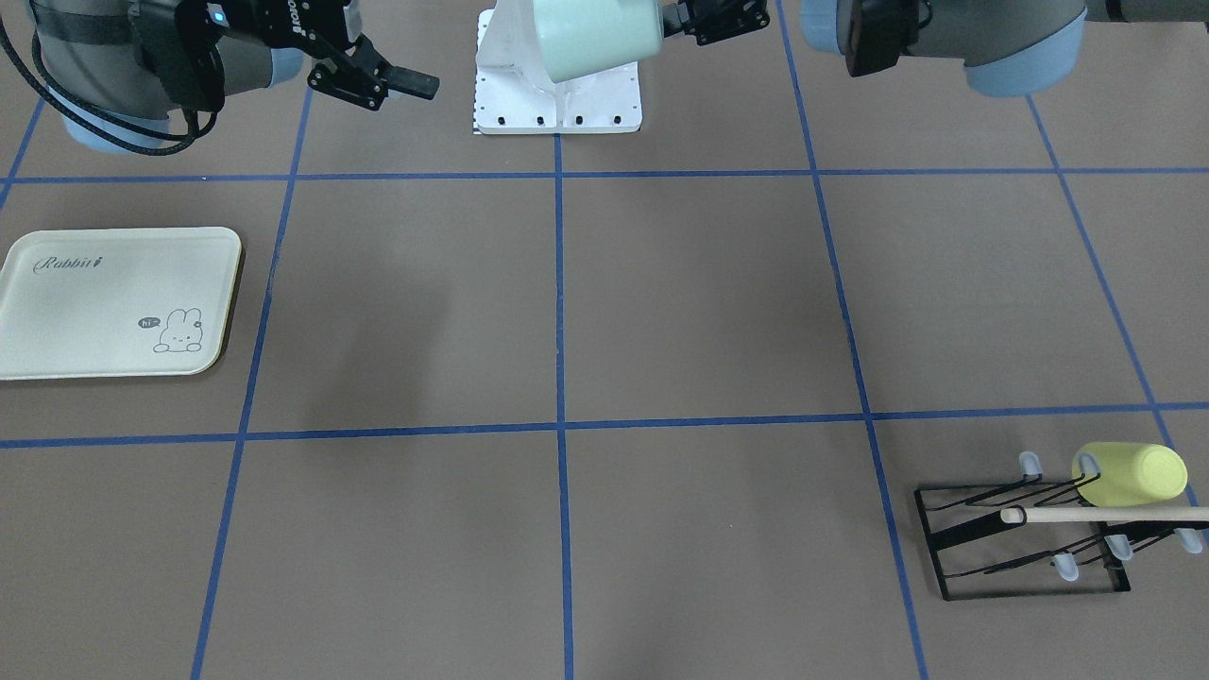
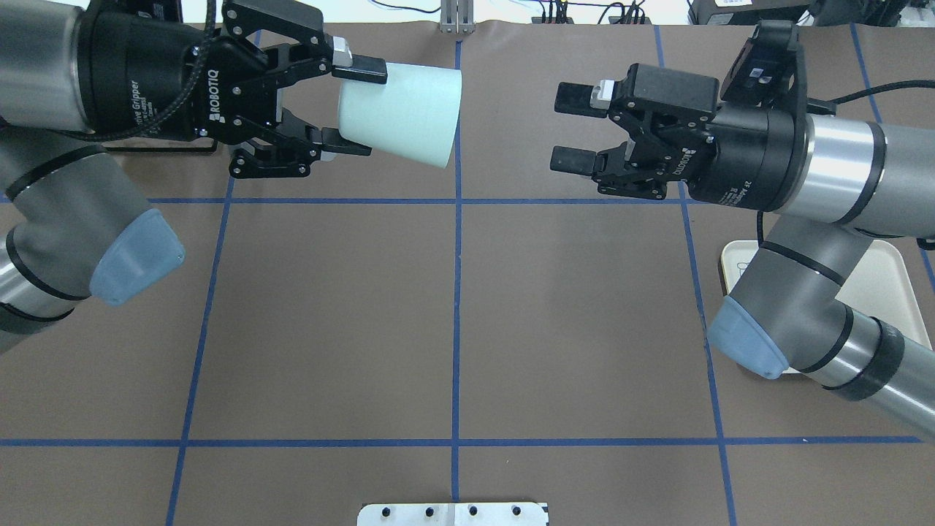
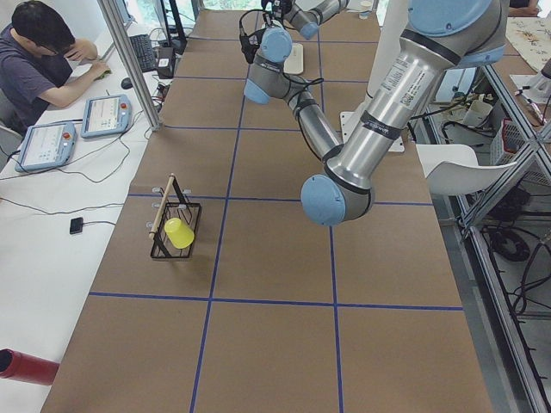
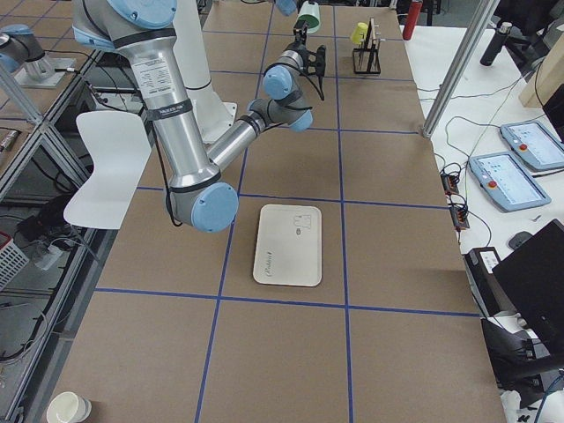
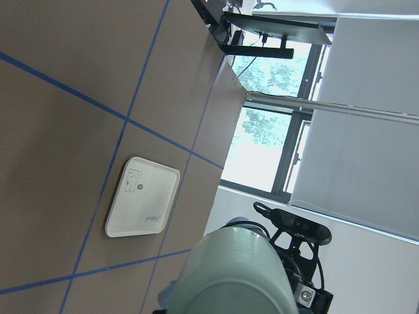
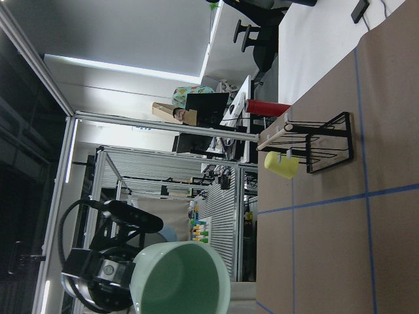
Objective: Left arm grabs green cup and hands to right arm on tray
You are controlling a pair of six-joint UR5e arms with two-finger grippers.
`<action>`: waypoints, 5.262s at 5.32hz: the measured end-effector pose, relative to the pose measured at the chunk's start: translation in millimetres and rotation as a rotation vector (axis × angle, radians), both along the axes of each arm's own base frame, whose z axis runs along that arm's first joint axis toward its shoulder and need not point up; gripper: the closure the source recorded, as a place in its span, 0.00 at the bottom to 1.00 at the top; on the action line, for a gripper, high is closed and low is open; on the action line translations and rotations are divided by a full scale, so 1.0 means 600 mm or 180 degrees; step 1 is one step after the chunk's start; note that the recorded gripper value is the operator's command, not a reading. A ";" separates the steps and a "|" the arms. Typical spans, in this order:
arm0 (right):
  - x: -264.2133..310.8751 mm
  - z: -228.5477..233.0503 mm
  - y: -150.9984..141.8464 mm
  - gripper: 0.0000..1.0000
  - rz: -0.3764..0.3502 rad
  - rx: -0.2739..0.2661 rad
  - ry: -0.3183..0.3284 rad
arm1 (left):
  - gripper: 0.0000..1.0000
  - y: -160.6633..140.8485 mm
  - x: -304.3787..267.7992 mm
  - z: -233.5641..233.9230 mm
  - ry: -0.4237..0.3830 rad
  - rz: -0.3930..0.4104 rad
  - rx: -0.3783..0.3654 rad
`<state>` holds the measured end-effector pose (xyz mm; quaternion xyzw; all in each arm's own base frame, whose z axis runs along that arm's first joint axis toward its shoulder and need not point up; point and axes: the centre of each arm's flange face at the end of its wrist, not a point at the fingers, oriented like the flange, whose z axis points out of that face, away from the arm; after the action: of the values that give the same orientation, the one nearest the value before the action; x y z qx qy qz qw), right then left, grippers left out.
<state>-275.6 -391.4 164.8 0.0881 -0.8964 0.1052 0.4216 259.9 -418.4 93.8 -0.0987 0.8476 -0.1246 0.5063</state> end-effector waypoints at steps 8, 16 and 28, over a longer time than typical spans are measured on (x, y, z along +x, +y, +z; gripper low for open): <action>-0.050 -0.060 0.042 0.02 -0.0304 -0.0141 -0.0387 | 1.00 0.016 0.038 0.007 0.0101 0.0208 -0.0101; -0.056 -0.076 0.025 0.02 -0.0175 -0.0216 -0.0491 | 1.00 0.028 0.037 0.012 0.0088 0.0262 -0.0090; -0.075 -0.107 0.017 0.57 -0.0211 -0.0348 -0.0301 | 1.00 0.034 0.036 0.007 0.0113 0.0286 -0.0086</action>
<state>-320.7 -381.1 100.8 0.0301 -0.9106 0.1440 0.3862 281.5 -397.7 97.9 -0.1457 0.8494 -0.1114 0.4948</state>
